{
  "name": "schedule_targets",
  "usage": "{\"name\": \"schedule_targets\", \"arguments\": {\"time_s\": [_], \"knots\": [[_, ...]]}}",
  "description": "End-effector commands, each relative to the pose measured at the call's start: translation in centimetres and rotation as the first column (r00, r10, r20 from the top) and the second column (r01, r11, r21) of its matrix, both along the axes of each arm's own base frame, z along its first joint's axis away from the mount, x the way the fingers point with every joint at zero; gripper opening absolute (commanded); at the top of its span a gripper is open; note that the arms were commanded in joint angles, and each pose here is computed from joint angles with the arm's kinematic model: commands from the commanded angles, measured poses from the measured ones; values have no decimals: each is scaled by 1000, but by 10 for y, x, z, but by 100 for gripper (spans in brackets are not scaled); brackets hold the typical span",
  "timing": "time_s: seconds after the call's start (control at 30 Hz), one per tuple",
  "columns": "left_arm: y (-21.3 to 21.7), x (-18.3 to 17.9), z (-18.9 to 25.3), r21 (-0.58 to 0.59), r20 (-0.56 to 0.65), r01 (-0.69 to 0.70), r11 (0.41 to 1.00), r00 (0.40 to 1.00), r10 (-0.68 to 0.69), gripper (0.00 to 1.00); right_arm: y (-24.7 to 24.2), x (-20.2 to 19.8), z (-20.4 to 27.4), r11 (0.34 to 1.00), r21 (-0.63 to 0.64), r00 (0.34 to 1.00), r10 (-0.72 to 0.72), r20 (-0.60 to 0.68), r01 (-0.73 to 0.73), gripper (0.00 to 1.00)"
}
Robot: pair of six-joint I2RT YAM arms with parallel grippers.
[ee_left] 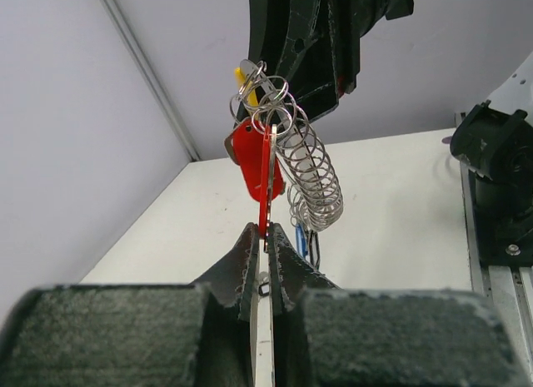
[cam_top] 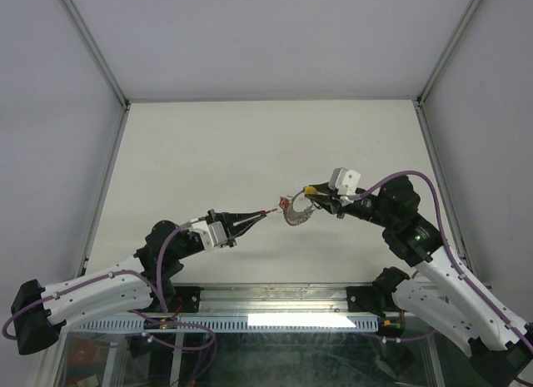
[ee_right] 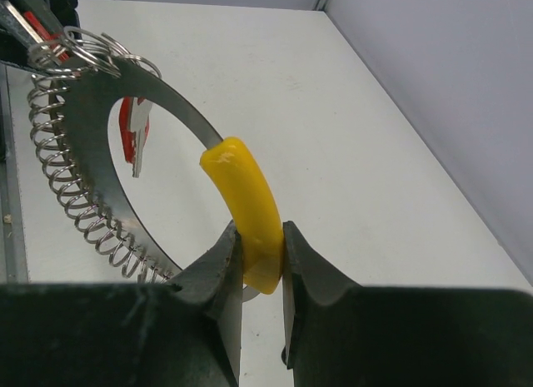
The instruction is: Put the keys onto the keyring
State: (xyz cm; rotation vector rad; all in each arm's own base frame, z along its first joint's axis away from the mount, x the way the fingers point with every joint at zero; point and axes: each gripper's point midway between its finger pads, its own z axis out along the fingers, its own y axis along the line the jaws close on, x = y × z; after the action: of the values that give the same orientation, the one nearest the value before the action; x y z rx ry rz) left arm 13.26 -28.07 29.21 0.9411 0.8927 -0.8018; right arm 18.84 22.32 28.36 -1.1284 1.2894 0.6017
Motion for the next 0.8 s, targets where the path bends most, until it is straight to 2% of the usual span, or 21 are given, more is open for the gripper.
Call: {"name": "schedule_targets", "arguments": {"time_s": [0.0,0.43,0.77], "knots": [[0,-2,21,40,92,-13,999,996,9,0,0,1,34,997,76,994,-9,106,1,2],[-1,12,48,74,161,-88,993,984,75,0,5,-4,41,994,99,990,31,139,-45,2],[8,14,52,87,177,-124,989,978,107,0,-3,5,42,995,96,984,-36,172,20,3]]}}
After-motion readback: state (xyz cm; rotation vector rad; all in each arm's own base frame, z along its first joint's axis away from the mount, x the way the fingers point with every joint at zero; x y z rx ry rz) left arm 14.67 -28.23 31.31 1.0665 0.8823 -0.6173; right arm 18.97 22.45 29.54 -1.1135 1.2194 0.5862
